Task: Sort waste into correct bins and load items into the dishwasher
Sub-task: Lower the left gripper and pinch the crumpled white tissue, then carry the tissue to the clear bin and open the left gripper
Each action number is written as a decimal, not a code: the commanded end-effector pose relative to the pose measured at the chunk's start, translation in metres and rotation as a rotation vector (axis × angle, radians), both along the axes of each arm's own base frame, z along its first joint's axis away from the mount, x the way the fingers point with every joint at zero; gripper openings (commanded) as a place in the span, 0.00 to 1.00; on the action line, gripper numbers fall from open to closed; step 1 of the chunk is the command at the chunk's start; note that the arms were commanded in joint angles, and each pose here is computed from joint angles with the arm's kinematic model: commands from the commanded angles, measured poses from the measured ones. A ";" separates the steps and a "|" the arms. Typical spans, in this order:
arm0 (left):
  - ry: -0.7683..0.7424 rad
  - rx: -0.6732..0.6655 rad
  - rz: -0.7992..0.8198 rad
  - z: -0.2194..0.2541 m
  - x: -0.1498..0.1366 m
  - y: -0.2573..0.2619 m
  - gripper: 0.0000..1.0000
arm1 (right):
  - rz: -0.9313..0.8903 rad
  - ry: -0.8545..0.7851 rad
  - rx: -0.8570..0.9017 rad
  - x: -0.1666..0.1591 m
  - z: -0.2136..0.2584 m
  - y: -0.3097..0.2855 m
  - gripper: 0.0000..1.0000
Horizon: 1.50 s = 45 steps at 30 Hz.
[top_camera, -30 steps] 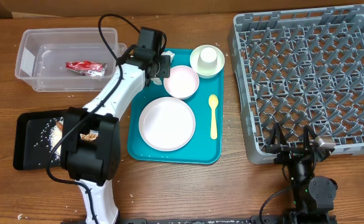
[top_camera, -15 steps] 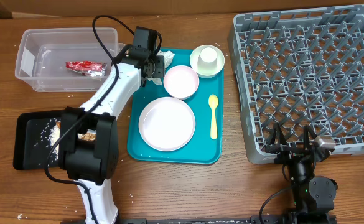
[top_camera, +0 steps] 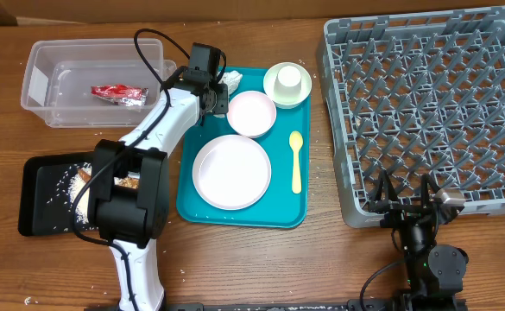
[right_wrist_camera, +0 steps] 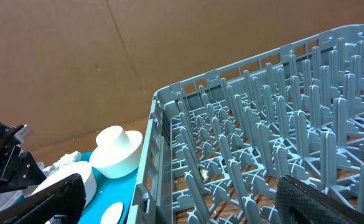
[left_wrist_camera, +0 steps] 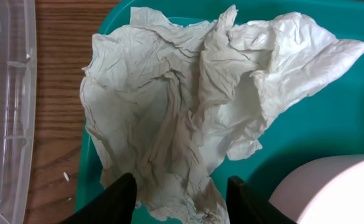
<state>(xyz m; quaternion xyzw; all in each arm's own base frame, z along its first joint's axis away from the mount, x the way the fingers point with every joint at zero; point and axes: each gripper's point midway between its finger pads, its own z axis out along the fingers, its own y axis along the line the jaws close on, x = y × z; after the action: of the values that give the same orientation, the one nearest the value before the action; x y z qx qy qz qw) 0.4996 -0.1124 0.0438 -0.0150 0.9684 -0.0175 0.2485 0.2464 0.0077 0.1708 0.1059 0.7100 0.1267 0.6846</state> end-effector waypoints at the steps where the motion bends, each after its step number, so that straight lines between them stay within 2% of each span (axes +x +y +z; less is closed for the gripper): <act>1: 0.002 0.007 0.030 -0.003 0.002 0.006 0.49 | 0.005 -0.007 -0.006 0.000 -0.001 0.001 1.00; 8: 0.016 0.004 0.042 -0.011 0.001 0.006 0.51 | 0.005 -0.007 -0.006 0.000 -0.001 0.001 1.00; 16: -0.004 -0.002 0.042 -0.015 0.007 0.004 0.47 | 0.005 -0.007 -0.006 0.000 -0.001 0.001 1.00; 18: -0.016 -0.005 0.042 -0.013 0.010 0.004 0.42 | 0.005 -0.007 -0.006 0.000 -0.001 0.001 1.00; 20: -0.023 -0.007 0.042 -0.012 0.011 0.003 0.32 | 0.005 -0.007 -0.006 0.000 -0.001 0.001 1.00; 24: -0.025 -0.007 0.042 -0.012 0.012 0.003 0.04 | 0.005 -0.007 -0.006 0.000 -0.001 0.001 1.00; 28: -0.034 -0.010 0.042 -0.006 0.012 0.003 0.04 | 0.005 -0.007 -0.006 0.000 -0.001 0.001 1.00; 33: -0.086 -0.025 0.042 0.029 0.013 0.003 0.04 | 0.005 -0.007 -0.006 0.000 -0.001 0.001 1.00; 38: -0.197 -0.056 0.043 0.098 0.008 0.004 0.04 | 0.005 -0.007 -0.006 0.000 -0.001 0.001 1.00; 45: -0.290 -0.081 0.045 0.164 -0.012 0.009 0.04 | 0.005 -0.007 -0.006 0.000 -0.001 0.001 1.00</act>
<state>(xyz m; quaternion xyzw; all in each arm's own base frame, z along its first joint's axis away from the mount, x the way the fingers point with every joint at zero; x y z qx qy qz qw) 0.4949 -0.1103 0.1738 -0.0345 0.9312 -0.0515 0.3591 0.2464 0.0077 0.1707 0.1058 0.7101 0.1268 0.6844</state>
